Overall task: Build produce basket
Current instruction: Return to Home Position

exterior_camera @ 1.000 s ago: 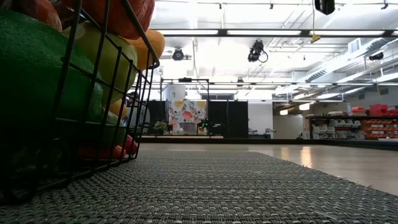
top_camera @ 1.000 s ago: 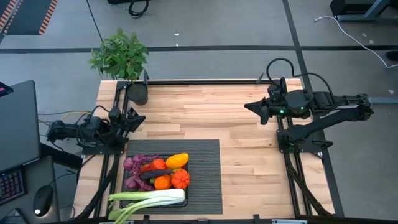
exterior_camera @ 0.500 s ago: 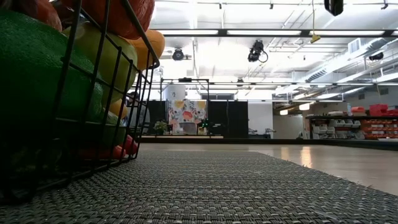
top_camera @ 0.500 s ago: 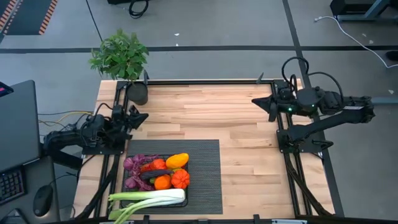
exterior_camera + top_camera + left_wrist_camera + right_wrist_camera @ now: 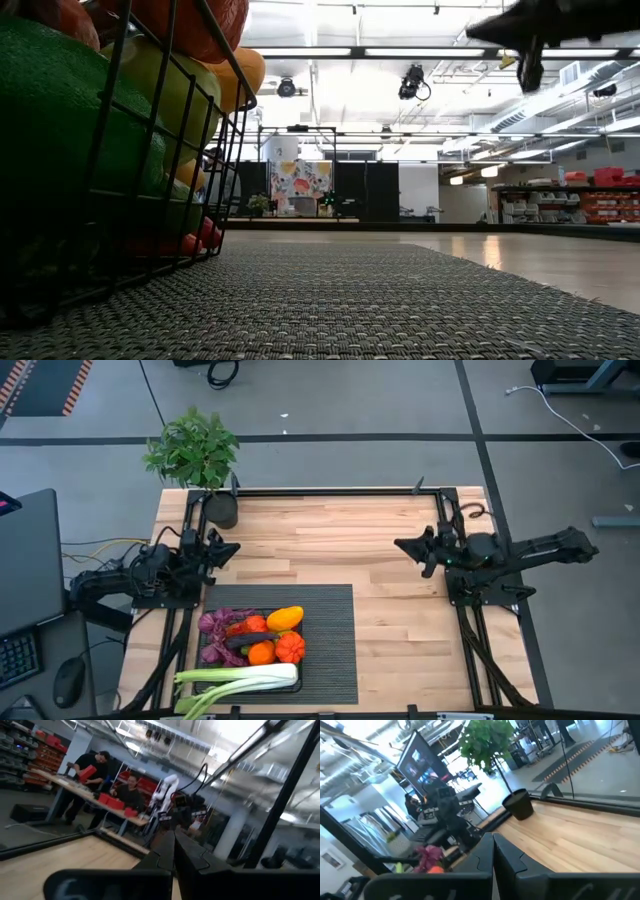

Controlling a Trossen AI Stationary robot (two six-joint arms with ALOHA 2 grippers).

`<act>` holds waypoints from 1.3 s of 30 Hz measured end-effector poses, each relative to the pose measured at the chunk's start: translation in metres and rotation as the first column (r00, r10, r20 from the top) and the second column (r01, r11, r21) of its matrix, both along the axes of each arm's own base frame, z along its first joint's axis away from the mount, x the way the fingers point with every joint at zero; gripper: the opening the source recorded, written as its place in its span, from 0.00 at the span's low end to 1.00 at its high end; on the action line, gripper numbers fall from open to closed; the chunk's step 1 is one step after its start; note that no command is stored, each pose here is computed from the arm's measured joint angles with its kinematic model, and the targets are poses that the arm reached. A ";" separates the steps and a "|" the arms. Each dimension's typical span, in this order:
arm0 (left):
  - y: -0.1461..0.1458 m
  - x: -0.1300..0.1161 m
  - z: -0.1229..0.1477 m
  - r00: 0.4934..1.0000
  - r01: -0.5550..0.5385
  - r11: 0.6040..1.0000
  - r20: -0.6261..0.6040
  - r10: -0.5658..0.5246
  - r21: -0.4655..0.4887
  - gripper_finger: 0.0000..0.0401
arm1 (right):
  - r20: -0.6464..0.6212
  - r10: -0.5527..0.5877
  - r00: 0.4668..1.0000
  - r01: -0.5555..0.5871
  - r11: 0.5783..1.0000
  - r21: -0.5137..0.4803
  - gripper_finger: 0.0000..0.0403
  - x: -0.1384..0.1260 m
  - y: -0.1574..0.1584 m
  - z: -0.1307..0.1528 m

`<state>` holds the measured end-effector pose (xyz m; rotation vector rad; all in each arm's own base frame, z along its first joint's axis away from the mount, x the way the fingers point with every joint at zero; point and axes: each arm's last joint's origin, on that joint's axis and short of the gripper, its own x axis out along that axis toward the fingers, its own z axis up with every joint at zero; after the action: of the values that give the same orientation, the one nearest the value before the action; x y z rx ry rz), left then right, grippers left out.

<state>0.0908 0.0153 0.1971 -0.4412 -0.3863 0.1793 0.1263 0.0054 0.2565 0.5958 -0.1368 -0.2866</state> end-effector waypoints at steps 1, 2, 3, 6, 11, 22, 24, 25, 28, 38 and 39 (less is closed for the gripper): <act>0.000 0.001 -0.002 1.000 -0.005 1.000 -0.022 0.006 0.013 0.03 | -0.001 -0.003 1.000 0.003 1.000 -0.010 0.02 -0.001 0.000 -0.009; 0.000 0.001 -0.003 0.999 -0.013 0.999 -0.045 0.015 0.038 0.04 | -0.013 -0.004 1.000 0.003 1.000 -0.026 0.02 -0.003 -0.001 -0.019; 0.000 0.001 -0.004 0.998 -0.021 0.998 -0.064 0.025 0.065 0.04 | -0.032 0.003 0.999 -0.004 0.999 -0.044 0.02 -0.004 -0.001 -0.029; 0.000 0.002 -0.008 0.991 -0.035 0.990 -0.121 0.051 0.133 0.05 | -0.089 0.040 0.995 -0.048 0.994 -0.096 0.02 -0.007 -0.001 -0.054; 0.000 0.005 -0.023 0.957 -0.008 0.981 -0.285 0.063 0.193 0.04 | -0.135 0.101 0.986 -0.117 0.987 -0.113 0.02 -0.011 0.001 -0.080; -0.001 0.006 -0.027 0.939 0.046 0.970 -0.341 0.041 0.241 0.06 | -0.168 0.176 0.970 -0.197 0.973 -0.117 0.02 -0.012 0.001 -0.096; -0.002 0.006 -0.028 0.938 0.083 0.967 -0.346 0.006 0.241 0.07 | -0.188 0.168 0.968 -0.196 0.970 -0.144 0.02 -0.012 0.000 -0.098; -0.002 0.006 -0.028 0.938 0.091 0.966 -0.348 -0.001 0.241 0.07 | -0.203 0.160 0.966 -0.196 0.965 -0.174 0.02 -0.012 -0.001 -0.098; -0.002 0.006 -0.028 0.938 0.090 0.968 -0.346 -0.003 0.234 0.06 | -0.286 0.123 0.950 -0.214 0.926 -0.311 0.02 -0.013 -0.002 -0.102; -0.002 0.006 -0.028 0.939 0.090 0.969 -0.344 -0.005 0.232 0.06 | -0.310 0.002 0.951 -0.130 0.911 -0.393 0.04 -0.013 -0.012 -0.102; -0.002 0.006 -0.028 0.939 0.090 0.969 -0.343 -0.005 0.231 0.06 | -0.311 -0.004 0.951 -0.124 0.912 -0.391 0.03 -0.013 -0.013 -0.102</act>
<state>0.0971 0.0128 0.1694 -0.1695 -0.0534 0.1552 0.1133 -0.0076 0.1543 0.1349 0.1217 -0.2768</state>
